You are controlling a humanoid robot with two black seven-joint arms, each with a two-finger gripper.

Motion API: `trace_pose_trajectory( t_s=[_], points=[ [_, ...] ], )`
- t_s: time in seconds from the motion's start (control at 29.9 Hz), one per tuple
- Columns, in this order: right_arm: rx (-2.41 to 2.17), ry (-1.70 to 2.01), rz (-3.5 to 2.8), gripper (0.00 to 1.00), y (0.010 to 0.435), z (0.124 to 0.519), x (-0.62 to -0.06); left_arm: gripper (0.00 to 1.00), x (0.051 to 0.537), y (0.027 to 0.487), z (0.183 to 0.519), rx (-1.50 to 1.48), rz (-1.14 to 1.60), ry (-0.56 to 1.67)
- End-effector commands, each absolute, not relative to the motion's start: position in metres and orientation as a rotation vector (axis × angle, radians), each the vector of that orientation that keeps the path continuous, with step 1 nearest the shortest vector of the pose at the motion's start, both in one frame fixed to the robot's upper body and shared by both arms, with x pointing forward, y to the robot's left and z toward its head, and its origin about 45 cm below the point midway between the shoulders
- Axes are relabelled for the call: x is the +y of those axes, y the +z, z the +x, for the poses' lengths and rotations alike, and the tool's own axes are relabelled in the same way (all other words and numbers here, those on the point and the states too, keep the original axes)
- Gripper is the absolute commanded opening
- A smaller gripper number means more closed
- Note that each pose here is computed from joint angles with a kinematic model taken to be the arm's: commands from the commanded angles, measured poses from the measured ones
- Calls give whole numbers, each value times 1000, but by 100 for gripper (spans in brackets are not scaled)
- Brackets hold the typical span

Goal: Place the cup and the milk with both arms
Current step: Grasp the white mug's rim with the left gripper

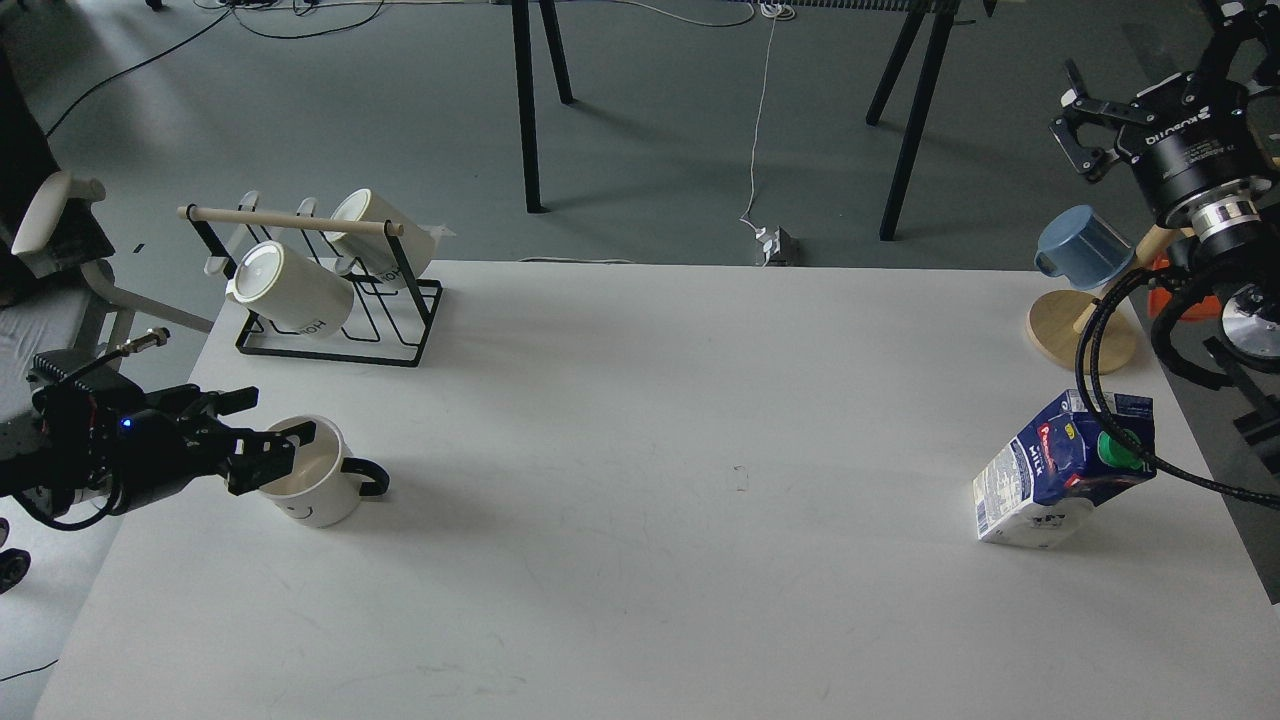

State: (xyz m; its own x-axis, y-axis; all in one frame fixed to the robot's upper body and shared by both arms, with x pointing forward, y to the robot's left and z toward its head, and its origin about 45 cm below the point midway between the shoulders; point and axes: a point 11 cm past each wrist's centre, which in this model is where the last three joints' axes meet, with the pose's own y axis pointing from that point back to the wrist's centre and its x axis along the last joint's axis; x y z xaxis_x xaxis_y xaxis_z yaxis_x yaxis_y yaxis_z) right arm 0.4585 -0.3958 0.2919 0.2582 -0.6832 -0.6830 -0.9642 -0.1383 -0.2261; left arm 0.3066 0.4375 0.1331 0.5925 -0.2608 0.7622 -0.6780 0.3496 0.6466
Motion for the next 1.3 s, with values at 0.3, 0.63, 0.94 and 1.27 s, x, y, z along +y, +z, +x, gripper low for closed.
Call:
trace_pose_trajectory(
  t_s=[0.3, 0.63, 0.94, 1.27],
  points=[
    [1493, 564, -1895, 100, 292, 458, -396, 83, 438, 114, 305, -926, 1220, 327],
    [1495, 567, -1895, 100, 290, 458, -396, 69, 454, 111, 303, -908, 1259, 329],
    [1497, 569, -1895, 100, 289, 458, -396, 38, 457, 112, 303, -908, 1266, 329],
    [1498, 571, -1896, 100, 288, 457, -396, 6, 460, 111, 303, -910, 1279, 324]
  ],
)
